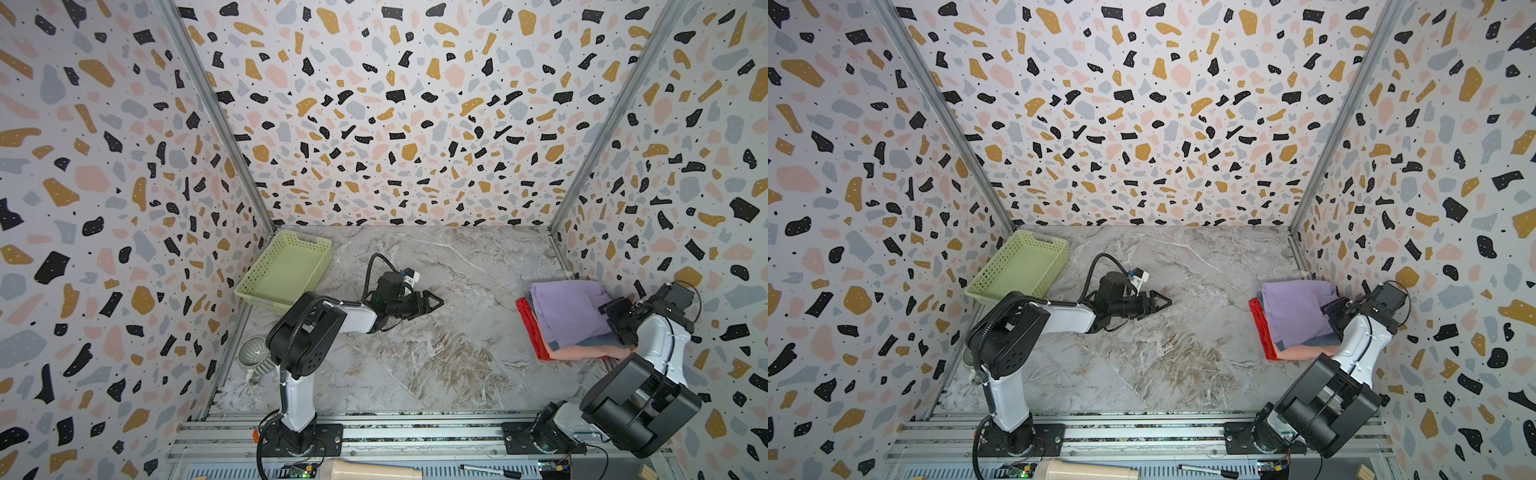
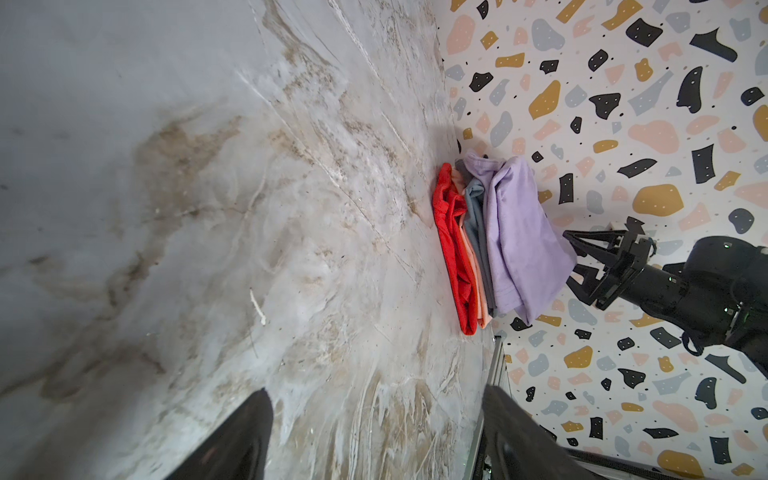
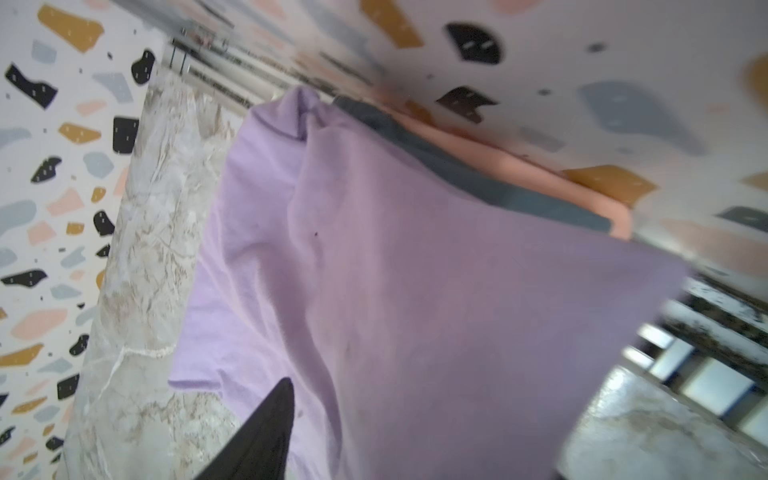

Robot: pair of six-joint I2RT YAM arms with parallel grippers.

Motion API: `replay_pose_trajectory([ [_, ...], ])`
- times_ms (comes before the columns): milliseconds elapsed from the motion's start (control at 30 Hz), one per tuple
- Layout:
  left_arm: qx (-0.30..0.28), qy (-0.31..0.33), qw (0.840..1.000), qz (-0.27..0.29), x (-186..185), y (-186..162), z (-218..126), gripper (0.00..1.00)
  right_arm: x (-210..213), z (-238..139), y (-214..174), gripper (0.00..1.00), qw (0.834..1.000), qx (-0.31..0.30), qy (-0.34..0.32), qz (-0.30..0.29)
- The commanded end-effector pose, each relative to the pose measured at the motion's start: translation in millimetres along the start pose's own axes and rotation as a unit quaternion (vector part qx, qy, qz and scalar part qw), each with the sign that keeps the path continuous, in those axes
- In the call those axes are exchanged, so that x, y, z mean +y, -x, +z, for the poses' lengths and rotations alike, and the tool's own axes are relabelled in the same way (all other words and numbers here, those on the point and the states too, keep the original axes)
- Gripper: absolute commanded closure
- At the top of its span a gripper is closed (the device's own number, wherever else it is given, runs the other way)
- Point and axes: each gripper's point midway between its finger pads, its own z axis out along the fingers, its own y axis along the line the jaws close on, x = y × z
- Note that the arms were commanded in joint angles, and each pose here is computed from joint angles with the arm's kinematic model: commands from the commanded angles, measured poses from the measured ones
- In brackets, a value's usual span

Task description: Fold and stack the t-shirts

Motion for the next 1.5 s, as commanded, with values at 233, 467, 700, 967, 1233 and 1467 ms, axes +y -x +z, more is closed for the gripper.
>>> replay_pose_trajectory([
  [233,-0.02,-0.029,0.999,0.025,-20.0,14.0,-6.3,0.2,-0.4,-39.6,24.4,0.35,0.996,-0.085,-0.028,0.005],
  [467,-0.02,-0.032,0.999,0.031,-25.5,15.5,-9.1,0.21,83.0,-87.7,39.9,0.35,0.983,-0.144,0.099,-0.058],
  [700,-0.023,-0.033,0.994,0.101,-58.8,30.6,-24.5,0.19,33.7,-4.4,8.5,0.35,0.996,-0.08,0.037,-0.031],
  [967,-0.044,-0.022,0.985,0.167,-100.0,54.1,-49.9,0.19,-20.2,38.3,-30.6,0.35,0.997,-0.064,-0.024,0.029],
  [1233,-0.082,0.012,0.978,0.191,-105.2,71.2,-87.8,0.18,15.5,33.3,-23.5,0.35,0.995,-0.073,0.064,-0.004],
  [1467,-0.177,0.109,0.952,0.226,-95.8,99.5,-156.5,0.07,140.0,-23.5,-23.5,0.29,0.951,-0.149,0.21,-0.172],
])
